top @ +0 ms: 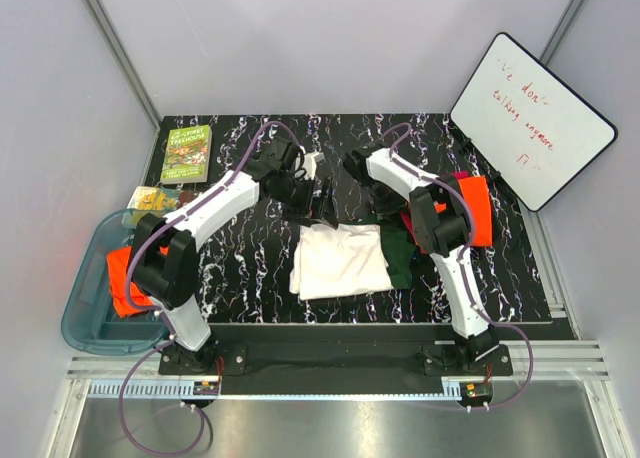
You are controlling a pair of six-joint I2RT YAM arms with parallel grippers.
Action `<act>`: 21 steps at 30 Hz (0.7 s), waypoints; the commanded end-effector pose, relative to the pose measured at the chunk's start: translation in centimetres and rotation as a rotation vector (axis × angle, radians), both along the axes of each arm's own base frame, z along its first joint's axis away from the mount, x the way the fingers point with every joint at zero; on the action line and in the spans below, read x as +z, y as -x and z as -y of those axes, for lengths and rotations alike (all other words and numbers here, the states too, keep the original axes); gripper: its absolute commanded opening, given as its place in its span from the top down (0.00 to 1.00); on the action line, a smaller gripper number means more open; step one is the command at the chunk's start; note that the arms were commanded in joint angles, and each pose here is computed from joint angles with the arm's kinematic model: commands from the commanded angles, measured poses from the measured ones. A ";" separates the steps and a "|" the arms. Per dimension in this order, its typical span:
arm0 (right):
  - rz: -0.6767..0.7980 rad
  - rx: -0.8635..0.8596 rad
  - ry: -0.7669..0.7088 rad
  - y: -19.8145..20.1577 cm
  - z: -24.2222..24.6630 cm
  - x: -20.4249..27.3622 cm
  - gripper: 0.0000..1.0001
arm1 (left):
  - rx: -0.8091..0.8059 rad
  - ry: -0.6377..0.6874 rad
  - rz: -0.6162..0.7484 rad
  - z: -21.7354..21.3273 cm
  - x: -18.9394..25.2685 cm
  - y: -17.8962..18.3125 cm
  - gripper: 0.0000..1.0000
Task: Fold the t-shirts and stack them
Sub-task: Neatly place the folded tshirt to the corner
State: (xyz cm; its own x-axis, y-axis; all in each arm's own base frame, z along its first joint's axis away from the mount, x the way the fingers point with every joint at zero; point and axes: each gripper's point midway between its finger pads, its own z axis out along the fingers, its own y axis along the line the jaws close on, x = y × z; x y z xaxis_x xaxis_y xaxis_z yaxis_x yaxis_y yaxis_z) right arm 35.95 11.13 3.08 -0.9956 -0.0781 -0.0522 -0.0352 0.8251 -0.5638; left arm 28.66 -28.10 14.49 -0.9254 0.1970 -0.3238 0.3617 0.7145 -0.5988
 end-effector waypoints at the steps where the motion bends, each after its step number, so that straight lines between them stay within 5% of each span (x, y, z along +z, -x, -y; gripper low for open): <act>1: 0.200 -0.020 -0.149 -2.4 -2.2 6.5 0.32 | -0.012 0.003 0.060 -0.6 0.9 0.2 0.01; 5: 0.298 -0.015 -0.354 -1.8 -4.3 11.0 0.01 | -0.017 -0.010 0.042 -1.0 0.1 0.8 0.01; 10: 0.362 -0.071 -0.643 1.5 -6.7 14.7 0.00 | -0.019 -0.025 0.032 -1.3 -0.6 1.3 0.01; 21: 0.222 -0.484 -1.044 11.1 -6.6 9.2 0.03 | 0.095 -0.195 0.070 -4.5 -2.7 0.8 0.01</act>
